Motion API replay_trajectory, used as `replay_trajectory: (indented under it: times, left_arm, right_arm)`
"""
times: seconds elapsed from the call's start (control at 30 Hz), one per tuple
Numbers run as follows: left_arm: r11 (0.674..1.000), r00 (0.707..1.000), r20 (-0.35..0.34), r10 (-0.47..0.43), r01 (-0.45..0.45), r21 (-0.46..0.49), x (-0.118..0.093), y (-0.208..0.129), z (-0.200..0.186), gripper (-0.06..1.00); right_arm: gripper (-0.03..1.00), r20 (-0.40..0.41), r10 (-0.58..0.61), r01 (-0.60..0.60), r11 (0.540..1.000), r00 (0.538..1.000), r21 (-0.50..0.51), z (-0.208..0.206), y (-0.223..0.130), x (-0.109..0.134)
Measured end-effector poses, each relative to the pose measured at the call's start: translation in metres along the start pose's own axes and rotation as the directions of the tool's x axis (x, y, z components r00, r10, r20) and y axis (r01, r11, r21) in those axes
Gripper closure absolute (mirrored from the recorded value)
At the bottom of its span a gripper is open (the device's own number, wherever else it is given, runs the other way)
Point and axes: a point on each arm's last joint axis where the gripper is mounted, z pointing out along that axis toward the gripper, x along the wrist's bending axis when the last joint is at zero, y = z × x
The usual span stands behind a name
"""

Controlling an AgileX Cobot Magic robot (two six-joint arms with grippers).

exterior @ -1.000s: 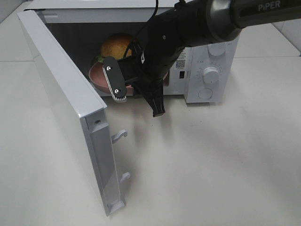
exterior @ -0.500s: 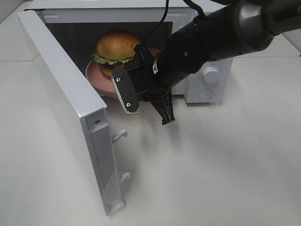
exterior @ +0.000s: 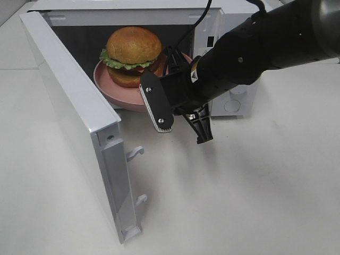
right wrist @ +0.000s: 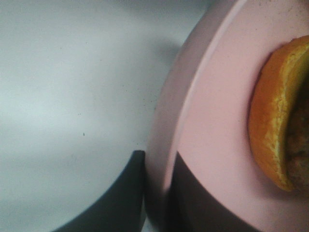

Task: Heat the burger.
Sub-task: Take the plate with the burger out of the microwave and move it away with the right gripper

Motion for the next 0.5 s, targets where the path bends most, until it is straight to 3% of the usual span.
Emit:
replay_trajectory:
  times: [0.5]
  left_arm:
    - [1.000,1.000,0.000,0.000,0.000,0.000,0.000,0.000,0.000,-0.05]
  right_arm:
    - [0.86,-0.029,-0.002,0.002,1.000,1.000,0.009,-0.043,-0.008,0.032]
